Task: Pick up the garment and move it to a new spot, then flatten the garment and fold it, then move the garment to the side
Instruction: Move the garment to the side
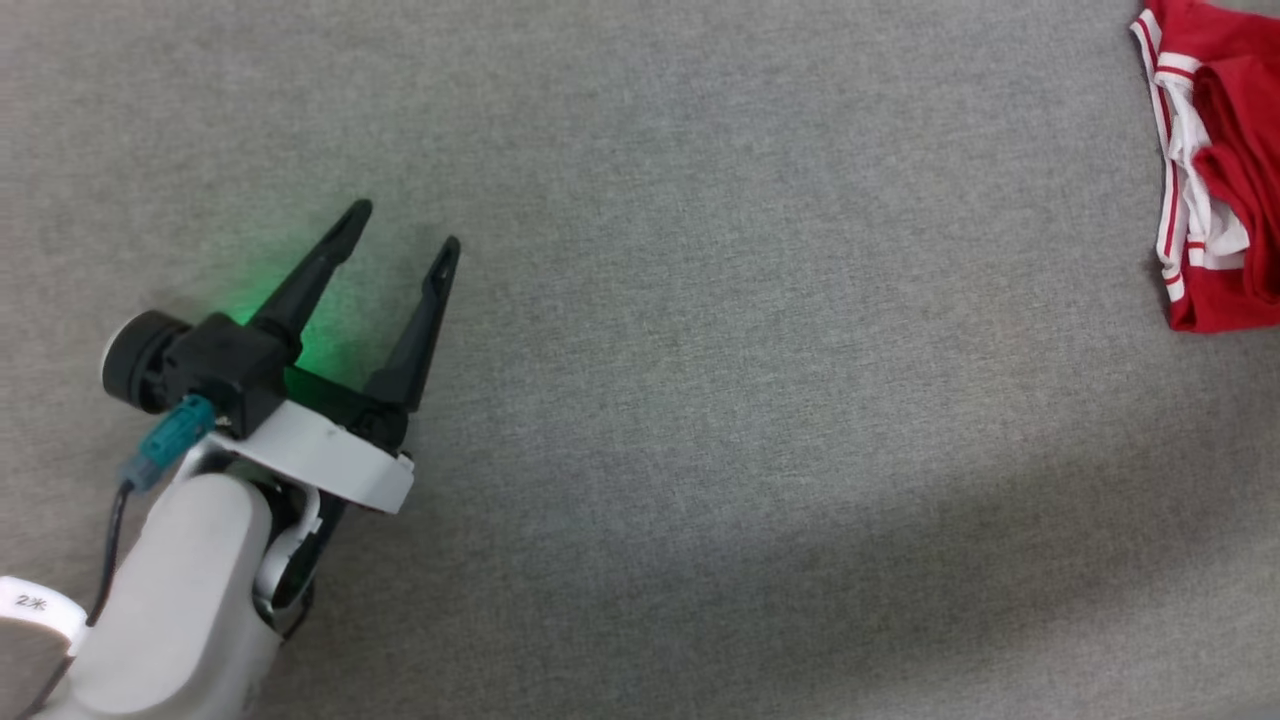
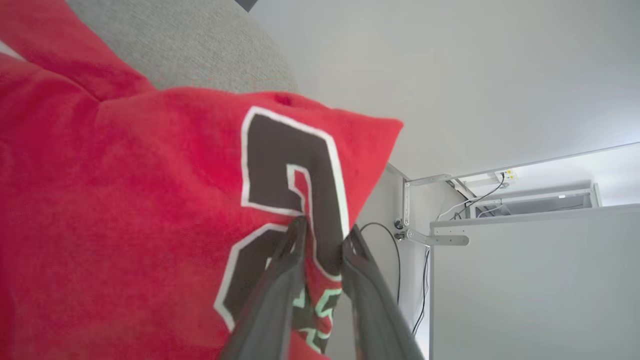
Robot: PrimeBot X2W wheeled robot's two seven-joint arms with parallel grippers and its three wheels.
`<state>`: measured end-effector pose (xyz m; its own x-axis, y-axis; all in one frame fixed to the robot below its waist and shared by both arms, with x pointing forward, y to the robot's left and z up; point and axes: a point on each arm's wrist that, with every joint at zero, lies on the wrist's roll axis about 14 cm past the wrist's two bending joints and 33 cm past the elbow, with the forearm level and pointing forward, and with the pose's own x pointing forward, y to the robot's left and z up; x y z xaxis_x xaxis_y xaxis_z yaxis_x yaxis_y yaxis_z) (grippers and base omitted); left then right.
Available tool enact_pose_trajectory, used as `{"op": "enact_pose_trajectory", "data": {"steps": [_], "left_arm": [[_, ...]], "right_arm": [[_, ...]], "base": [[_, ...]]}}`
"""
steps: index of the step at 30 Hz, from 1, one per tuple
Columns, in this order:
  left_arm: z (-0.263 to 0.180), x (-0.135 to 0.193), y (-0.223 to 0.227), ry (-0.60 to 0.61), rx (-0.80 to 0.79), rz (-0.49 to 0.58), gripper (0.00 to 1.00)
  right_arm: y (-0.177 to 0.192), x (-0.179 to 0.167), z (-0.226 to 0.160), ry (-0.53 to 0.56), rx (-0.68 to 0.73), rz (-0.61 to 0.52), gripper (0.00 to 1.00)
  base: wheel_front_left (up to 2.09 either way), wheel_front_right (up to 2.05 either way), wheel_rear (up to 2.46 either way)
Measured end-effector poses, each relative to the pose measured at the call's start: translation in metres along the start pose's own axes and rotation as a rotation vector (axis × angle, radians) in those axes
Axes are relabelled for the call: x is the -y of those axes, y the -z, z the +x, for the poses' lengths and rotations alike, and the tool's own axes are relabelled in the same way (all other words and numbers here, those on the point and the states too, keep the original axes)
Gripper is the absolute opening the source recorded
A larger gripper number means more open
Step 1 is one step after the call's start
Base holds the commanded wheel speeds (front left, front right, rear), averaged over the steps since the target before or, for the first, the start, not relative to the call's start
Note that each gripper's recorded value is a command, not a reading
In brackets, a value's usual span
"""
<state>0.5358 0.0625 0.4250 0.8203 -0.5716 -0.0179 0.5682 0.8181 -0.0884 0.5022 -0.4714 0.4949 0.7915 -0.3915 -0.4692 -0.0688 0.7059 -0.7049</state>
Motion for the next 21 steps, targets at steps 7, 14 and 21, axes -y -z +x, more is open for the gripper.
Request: {"op": "enact_pose_trajectory", "data": {"steps": [7, 14, 21], "left_arm": [[-0.01, -0.005, -0.008, -0.029, -0.002, 0.01, 1.0], [-0.026, -0.005, -0.025, -0.067, 0.018, 0.012, 1.0], [-0.058, -0.007, -0.038, -0.136, 0.02, 0.016, 1.0]], "right_arm": [[-0.005, 0.011, -0.005, 0.042, 0.037, 0.016, 1.0], [-0.025, 0.024, -0.018, 0.088, 0.138, 0.093, 1.0], [-0.057, 0.006, -0.037, 0.07, 0.312, 0.252, 1.0]], "base": [[0.0, 0.0, 0.0], [0.0, 0.0, 0.0], [0.0, 0.0, 0.0]]}}
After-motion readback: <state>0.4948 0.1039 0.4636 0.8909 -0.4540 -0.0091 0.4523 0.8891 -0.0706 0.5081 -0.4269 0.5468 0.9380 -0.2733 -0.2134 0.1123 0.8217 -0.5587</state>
